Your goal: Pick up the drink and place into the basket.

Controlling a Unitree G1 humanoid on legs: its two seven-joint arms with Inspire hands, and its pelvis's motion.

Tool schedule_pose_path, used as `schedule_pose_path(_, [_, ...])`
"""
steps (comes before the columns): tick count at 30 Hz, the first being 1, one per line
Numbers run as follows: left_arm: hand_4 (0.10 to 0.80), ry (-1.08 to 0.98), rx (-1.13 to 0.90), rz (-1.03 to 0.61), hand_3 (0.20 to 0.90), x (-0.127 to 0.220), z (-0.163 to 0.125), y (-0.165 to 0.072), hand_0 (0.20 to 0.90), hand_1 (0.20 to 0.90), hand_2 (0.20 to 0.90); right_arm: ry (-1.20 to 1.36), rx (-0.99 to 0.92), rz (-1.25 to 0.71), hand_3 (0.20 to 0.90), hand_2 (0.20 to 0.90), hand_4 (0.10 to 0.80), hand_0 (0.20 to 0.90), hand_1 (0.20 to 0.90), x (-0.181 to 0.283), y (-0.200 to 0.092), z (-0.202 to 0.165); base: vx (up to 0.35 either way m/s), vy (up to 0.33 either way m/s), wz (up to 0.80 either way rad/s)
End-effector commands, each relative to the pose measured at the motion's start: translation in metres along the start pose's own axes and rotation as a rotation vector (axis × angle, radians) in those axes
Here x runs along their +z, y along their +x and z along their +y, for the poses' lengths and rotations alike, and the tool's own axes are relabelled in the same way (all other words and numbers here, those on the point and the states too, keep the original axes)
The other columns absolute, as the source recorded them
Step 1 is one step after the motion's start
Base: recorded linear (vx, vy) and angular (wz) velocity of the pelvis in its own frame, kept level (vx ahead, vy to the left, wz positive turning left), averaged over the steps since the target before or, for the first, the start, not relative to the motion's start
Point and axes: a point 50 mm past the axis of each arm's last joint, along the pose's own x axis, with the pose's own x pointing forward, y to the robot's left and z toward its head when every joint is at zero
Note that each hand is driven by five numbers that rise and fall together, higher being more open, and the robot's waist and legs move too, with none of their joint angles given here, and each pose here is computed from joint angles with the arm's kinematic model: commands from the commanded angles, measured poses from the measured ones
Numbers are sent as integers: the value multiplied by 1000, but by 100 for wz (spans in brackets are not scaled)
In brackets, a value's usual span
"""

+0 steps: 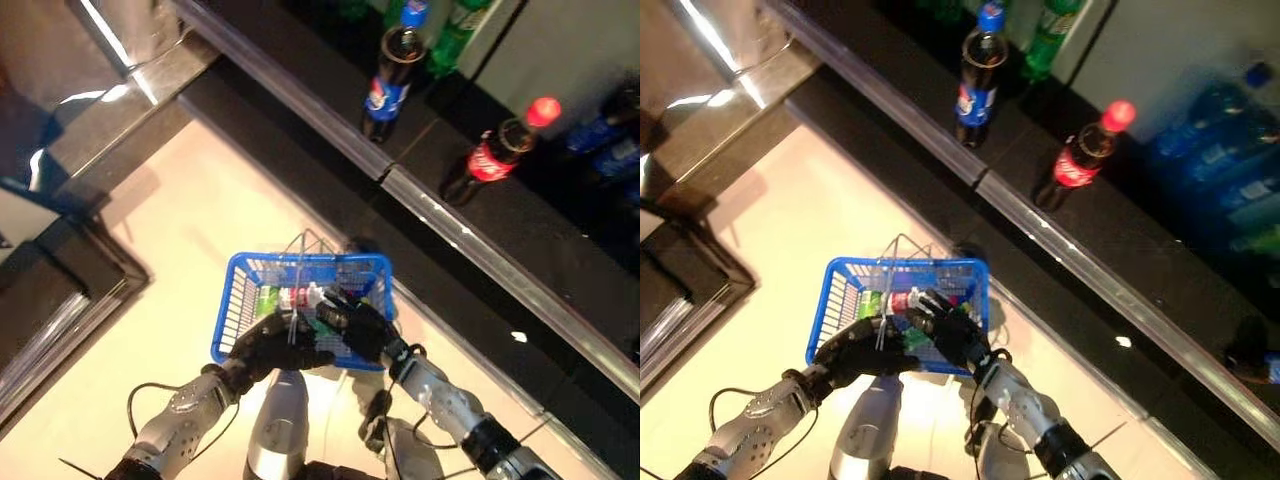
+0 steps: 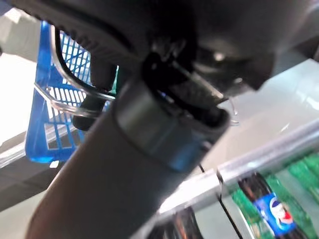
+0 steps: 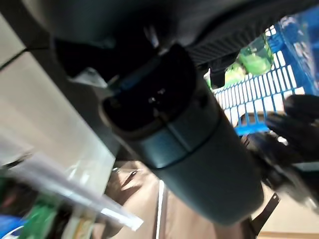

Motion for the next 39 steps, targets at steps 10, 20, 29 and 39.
schedule_pose_path(10, [100, 24, 336, -216, 200, -7, 27, -19, 300, 300, 300, 29, 70, -92, 900, 900, 800, 900, 900, -16, -45, -10, 94, -5, -25])
schedule_pose_path(20, [100, -143, 631, 48, 200, -82, 54, -41, 300, 300, 300, -100, -483, -32, 900, 900, 800, 900, 900, -41, -82, -78, 52, 71, -25])
schedule_pose_path(29, [100, 85, 728, 421, 200, -137, 75, -82, 300, 300, 300, -277, -875, 378, 900, 900, 800, 900, 900, -92, -134, -148, 45, 73, -32])
schedule_pose_path(39, [100, 29, 718, 518, 200, -161, 62, -89, 300, 300, 300, -349, -1005, 604, 900, 900, 800, 900, 900, -124, -172, -159, -10, 12, -10])
